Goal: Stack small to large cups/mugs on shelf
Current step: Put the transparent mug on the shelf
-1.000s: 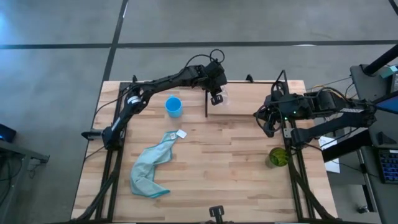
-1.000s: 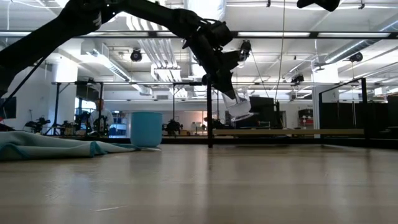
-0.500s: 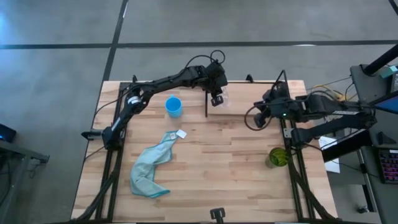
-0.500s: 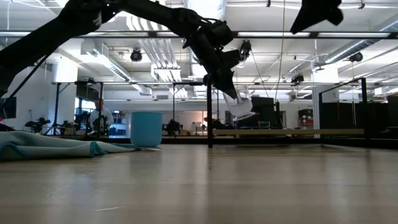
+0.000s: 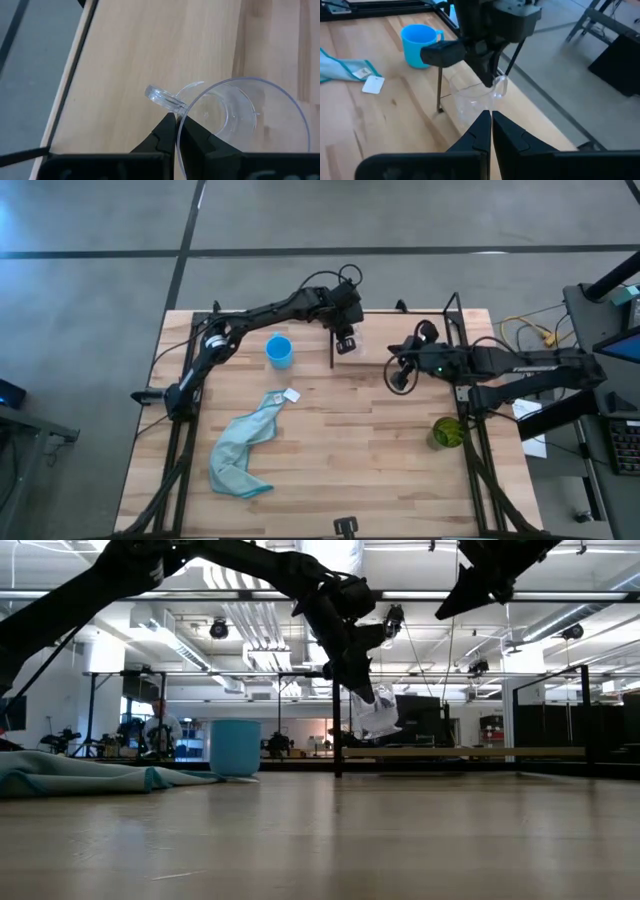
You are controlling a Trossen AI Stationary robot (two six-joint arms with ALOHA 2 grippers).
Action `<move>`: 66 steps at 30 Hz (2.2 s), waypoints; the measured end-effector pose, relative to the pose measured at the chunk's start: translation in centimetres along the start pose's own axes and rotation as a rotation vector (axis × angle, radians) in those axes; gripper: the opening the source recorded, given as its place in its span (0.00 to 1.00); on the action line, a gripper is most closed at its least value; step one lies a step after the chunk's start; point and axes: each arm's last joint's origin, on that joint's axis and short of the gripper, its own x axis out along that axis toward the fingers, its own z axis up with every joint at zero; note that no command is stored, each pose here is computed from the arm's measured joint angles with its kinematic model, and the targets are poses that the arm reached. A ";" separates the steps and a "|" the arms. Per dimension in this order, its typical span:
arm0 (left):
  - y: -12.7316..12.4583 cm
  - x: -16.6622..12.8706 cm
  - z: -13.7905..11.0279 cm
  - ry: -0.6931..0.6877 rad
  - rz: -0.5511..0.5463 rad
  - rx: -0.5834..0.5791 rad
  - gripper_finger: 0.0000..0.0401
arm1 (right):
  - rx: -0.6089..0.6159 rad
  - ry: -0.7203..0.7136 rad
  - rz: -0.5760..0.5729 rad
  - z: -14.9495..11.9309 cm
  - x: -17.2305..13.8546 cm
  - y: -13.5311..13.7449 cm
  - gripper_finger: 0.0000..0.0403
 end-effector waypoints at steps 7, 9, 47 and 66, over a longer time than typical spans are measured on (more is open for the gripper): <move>0.2 0.0 0.2 -0.017 0.026 0.001 0.00 | 0.099 0.055 -0.051 -2.2 1.6 -0.4 0.02; 0.3 0.0 0.2 -0.015 0.040 0.001 0.00 | 0.132 0.060 -0.064 -2.8 2.1 -0.6 0.02; 0.8 0.0 0.4 -0.051 0.062 -0.003 0.11 | 0.259 0.027 -0.074 -6.3 13.8 0.0 0.02; 1.3 0.9 0.6 -0.061 0.106 -0.009 0.11 | 0.302 -0.039 -0.076 -5.1 12.6 -0.8 0.02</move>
